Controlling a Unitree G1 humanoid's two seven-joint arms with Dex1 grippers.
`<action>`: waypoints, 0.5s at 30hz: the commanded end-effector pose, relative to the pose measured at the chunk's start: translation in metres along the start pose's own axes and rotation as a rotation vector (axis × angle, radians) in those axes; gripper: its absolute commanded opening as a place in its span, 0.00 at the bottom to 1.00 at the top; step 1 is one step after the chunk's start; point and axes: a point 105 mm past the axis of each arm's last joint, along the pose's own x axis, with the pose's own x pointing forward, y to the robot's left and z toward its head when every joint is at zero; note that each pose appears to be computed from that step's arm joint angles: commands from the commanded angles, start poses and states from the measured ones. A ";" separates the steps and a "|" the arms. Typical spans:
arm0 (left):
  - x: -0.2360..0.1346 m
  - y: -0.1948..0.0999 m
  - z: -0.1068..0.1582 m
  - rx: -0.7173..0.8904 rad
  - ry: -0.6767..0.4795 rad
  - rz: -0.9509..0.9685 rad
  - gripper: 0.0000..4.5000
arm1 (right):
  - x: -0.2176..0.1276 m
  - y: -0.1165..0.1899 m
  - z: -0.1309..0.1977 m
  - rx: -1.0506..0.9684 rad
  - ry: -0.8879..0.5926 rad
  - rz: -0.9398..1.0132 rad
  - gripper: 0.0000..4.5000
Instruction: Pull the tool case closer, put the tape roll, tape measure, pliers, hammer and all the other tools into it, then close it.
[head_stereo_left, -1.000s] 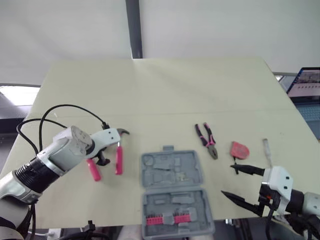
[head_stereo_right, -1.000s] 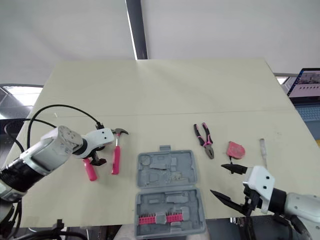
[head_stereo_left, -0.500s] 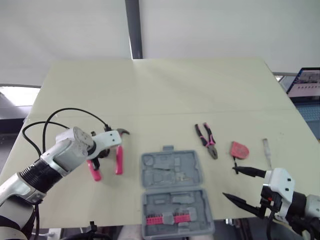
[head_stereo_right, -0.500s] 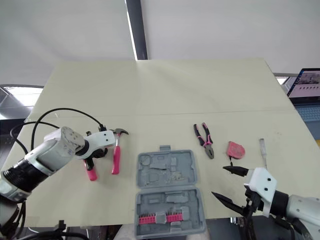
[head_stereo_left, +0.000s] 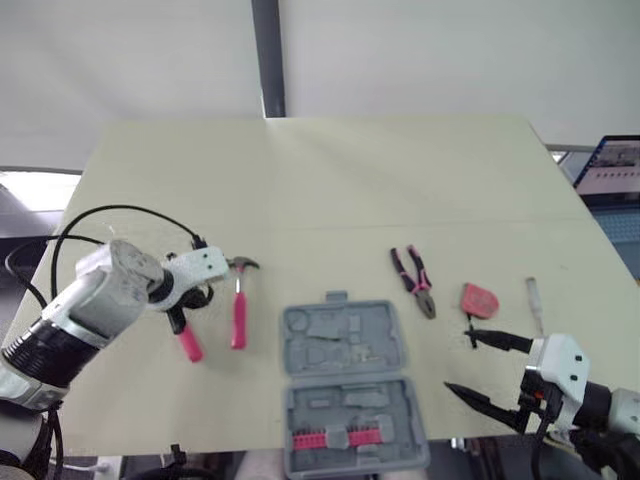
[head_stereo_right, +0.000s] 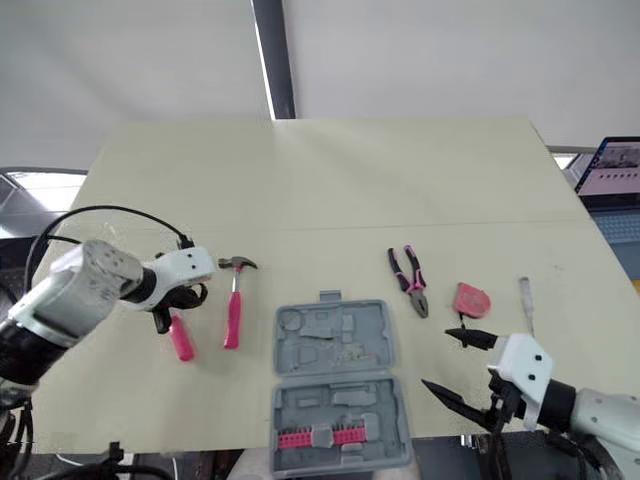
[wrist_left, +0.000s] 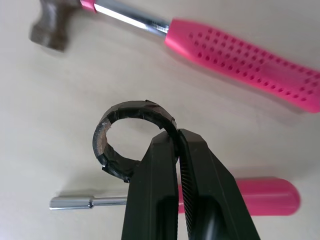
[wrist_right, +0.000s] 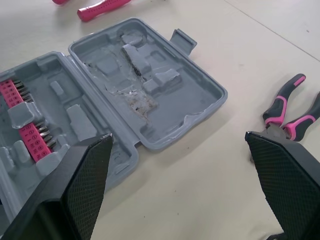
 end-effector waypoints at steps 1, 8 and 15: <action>-0.021 -0.021 0.015 0.077 -0.168 -0.161 0.01 | 0.004 0.005 -0.003 -0.007 -0.023 0.005 1.00; -0.042 -0.042 0.035 0.070 -0.356 -0.398 0.01 | 0.014 0.021 -0.006 0.014 -0.056 0.022 1.00; -0.031 -0.047 0.055 0.165 -0.370 -0.483 0.01 | 0.014 0.039 -0.010 0.027 -0.051 0.039 1.00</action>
